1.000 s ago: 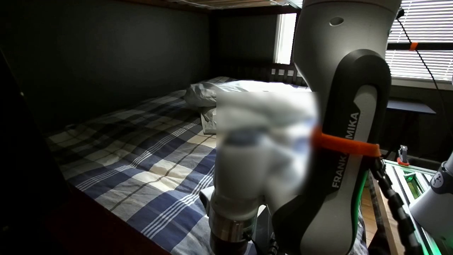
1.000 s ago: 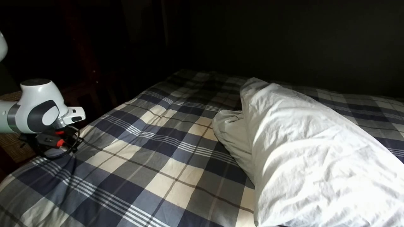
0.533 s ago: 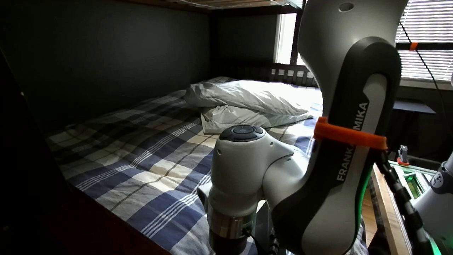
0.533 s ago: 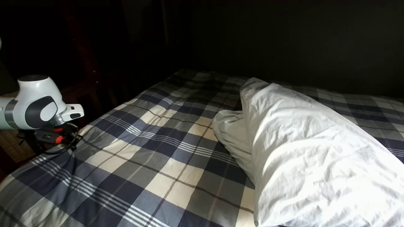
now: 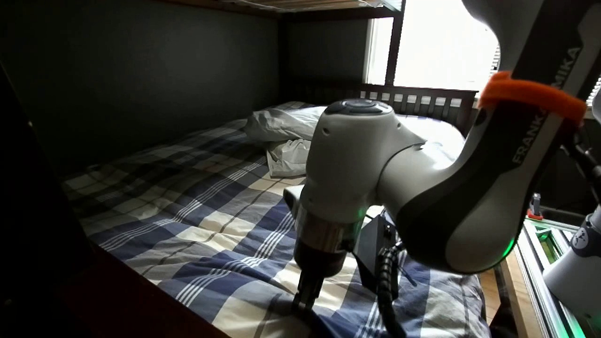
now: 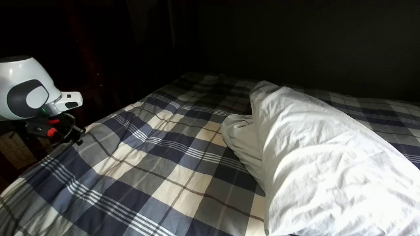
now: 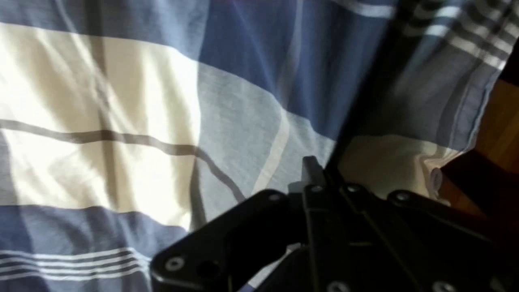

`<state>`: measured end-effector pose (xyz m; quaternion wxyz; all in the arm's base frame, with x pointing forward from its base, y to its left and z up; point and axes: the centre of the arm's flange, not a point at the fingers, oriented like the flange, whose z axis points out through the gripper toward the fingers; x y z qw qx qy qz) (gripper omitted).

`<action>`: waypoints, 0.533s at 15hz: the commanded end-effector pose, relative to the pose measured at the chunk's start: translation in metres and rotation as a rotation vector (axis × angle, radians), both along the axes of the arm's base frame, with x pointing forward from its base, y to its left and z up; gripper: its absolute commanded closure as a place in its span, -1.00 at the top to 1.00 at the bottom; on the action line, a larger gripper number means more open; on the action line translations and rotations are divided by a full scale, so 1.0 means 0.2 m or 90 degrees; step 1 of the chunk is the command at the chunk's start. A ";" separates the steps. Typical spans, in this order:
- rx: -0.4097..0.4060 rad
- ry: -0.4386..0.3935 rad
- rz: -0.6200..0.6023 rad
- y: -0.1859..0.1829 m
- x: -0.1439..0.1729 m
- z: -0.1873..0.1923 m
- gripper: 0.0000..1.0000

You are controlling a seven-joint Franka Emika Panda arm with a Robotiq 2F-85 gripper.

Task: Move the left side of the duvet to the right

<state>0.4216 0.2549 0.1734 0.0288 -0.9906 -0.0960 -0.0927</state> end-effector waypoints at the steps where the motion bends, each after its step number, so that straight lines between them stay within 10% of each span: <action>1: -0.065 -0.067 -0.073 -0.28 -0.06 0.32 -0.98; 8: -0.203 -0.114 -0.208 -0.86 0.09 0.72 -0.98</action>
